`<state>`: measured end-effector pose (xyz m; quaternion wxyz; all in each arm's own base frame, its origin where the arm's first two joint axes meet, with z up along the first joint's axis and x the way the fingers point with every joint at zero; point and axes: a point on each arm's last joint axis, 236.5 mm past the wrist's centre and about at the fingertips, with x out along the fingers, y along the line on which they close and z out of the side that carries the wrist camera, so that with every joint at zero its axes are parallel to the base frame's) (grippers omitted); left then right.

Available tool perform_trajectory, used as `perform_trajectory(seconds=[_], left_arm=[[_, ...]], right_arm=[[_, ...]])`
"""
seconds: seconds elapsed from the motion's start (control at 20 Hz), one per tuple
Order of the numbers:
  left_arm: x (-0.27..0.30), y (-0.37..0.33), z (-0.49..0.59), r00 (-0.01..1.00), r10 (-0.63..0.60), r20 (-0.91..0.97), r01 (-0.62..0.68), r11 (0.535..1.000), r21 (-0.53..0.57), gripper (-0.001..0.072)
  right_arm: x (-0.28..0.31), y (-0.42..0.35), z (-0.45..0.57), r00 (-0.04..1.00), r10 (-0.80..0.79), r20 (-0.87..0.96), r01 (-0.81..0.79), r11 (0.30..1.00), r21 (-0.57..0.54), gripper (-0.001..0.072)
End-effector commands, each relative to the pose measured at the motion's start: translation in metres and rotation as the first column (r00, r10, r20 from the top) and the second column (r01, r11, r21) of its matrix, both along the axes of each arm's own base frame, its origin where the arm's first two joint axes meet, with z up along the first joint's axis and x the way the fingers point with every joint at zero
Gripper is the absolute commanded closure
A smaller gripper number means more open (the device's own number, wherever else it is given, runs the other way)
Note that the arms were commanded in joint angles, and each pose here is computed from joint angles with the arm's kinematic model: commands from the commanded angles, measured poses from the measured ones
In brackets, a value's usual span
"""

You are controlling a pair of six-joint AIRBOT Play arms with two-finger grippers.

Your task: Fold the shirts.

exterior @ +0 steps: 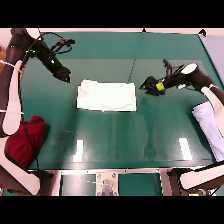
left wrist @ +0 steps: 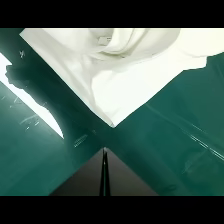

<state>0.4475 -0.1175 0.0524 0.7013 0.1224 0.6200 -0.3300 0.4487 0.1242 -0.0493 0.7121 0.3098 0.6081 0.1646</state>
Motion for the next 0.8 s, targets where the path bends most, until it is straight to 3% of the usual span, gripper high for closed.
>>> perform_trajectory(seconds=[0.0, 0.25, 0.3, 0.35, 0.4, 0.6, 0.75], left_arm=[[0.003, 0.0, 0.001, 1.0, 0.008, 0.012, -0.008, 1.0, -0.002, 0.0684], [0.003, 0.0, 0.001, 1.0, 0.008, 0.011, -0.008, 1.0, -0.002, 0.0683], [0.003, 0.0, 0.001, 1.0, 0.008, 0.011, -0.008, 1.0, -0.002, 0.0684], [0.003, 0.0, 0.001, 1.0, 0.007, 0.011, -0.007, 1.0, -0.002, 0.0683], [0.002, 0.0, 0.0, 1.0, 0.007, 0.008, -0.007, 1.0, -0.002, 0.0684], [0.002, 0.0, 0.0, 1.0, 0.007, 0.008, -0.007, 1.0, -0.002, 0.0684], [0.002, 0.0, 0.0, 1.0, 0.007, 0.007, -0.007, 1.0, -0.002, 0.0684]], right_arm=[[-0.008, 0.04, -0.031, 0.998, 0.012, -0.069, -0.001, 0.988, 0.155, 0.0175], [0.003, 0.109, -0.046, 0.998, 0.039, -0.049, -0.027, 0.974, 0.224, 0.0176], [0.004, 0.116, -0.045, 0.998, 0.05, -0.042, -0.039, 0.973, 0.23, 0.0206], [0.006, 0.12, -0.04, 0.998, 0.057, -0.031, -0.049, 0.971, 0.235, 0.0412], [0.009, 0.123, -0.031, 0.997, 0.074, -0.011, -0.069, 0.967, 0.246, 0.0673], [0.027, 0.122, 0.057, 0.974, 0.179, 0.137, -0.213, 0.928, 0.307, 0.0692], [0.054, 0.086, 0.171, 0.925, 0.136, 0.355, -0.243, 0.929, 0.279, 0.0693]])
